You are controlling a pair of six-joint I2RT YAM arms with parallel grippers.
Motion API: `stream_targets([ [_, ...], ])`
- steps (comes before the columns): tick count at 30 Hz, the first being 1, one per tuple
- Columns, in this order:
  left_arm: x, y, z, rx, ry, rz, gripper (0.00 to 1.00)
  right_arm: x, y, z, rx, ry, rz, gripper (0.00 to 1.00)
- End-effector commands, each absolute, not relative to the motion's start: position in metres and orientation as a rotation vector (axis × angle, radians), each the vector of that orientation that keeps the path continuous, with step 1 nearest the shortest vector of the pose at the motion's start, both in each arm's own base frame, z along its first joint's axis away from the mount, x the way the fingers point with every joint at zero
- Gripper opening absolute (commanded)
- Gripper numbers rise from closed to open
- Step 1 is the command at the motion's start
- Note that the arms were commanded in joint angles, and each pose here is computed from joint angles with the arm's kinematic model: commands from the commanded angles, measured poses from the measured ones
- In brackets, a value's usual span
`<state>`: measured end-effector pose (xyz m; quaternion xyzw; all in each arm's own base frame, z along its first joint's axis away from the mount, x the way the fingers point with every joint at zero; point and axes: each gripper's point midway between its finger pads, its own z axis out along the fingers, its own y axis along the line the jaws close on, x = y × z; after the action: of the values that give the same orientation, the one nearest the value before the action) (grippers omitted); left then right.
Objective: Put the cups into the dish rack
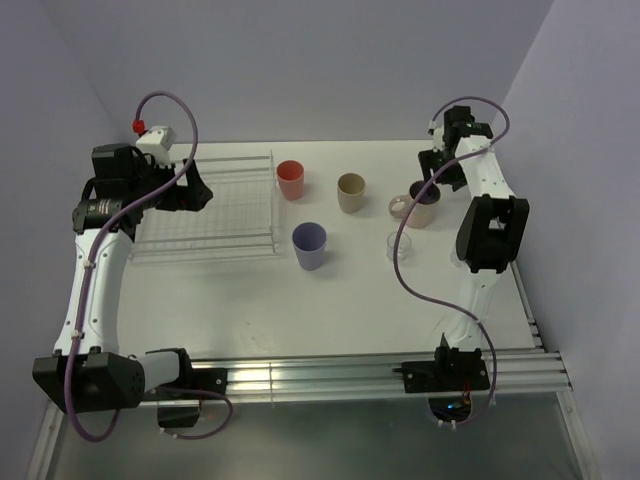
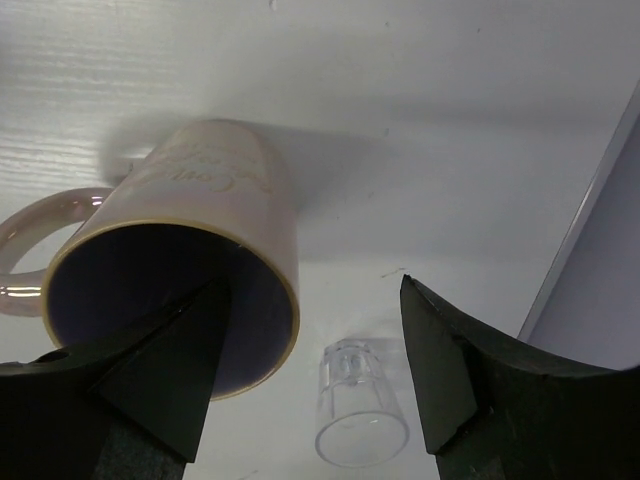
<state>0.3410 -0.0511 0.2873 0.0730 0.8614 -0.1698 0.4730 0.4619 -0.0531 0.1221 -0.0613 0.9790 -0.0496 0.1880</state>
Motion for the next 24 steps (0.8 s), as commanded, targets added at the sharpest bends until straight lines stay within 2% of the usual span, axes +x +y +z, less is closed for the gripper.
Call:
stream_targets([
  [1,0.351,-0.053,0.293,0.214,2.066,-0.416,0.99,0.462,-0.056,0.117,-0.215,2.798,-0.136,0.76],
  [11,0.357,-0.054,0.291,0.207,2.079,-0.425,0.99,0.458,-0.048,0.084,-0.228,2.914,-0.05,0.67],
  [14,0.359,-0.054,0.293,0.197,2.074,-0.424,0.99,0.455,-0.045,0.082,-0.228,2.931,-0.03,0.6],
  [17,0.36,-0.053,0.295,0.194,2.066,-0.421,0.99,0.452,-0.044,0.082,-0.225,2.944,-0.017,0.48],
  [18,0.361,-0.053,0.294,0.191,2.068,-0.421,0.99,0.451,-0.043,0.082,-0.226,2.946,-0.01,0.35],
  [20,0.362,-0.053,0.294,0.189,2.069,-0.419,0.99,0.45,-0.042,0.084,-0.214,2.947,0.001,0.2],
  [21,0.362,-0.052,0.295,0.187,2.069,-0.421,0.99,0.449,-0.041,0.085,-0.211,2.945,0.003,0.07],
  [22,0.362,-0.053,0.295,0.186,2.067,-0.423,0.99,0.449,-0.04,0.087,-0.203,2.942,0.007,0.02],
  [24,0.362,-0.053,0.296,0.188,2.069,-0.424,0.99,0.449,-0.039,0.096,-0.196,2.921,0.01,0.0],
])
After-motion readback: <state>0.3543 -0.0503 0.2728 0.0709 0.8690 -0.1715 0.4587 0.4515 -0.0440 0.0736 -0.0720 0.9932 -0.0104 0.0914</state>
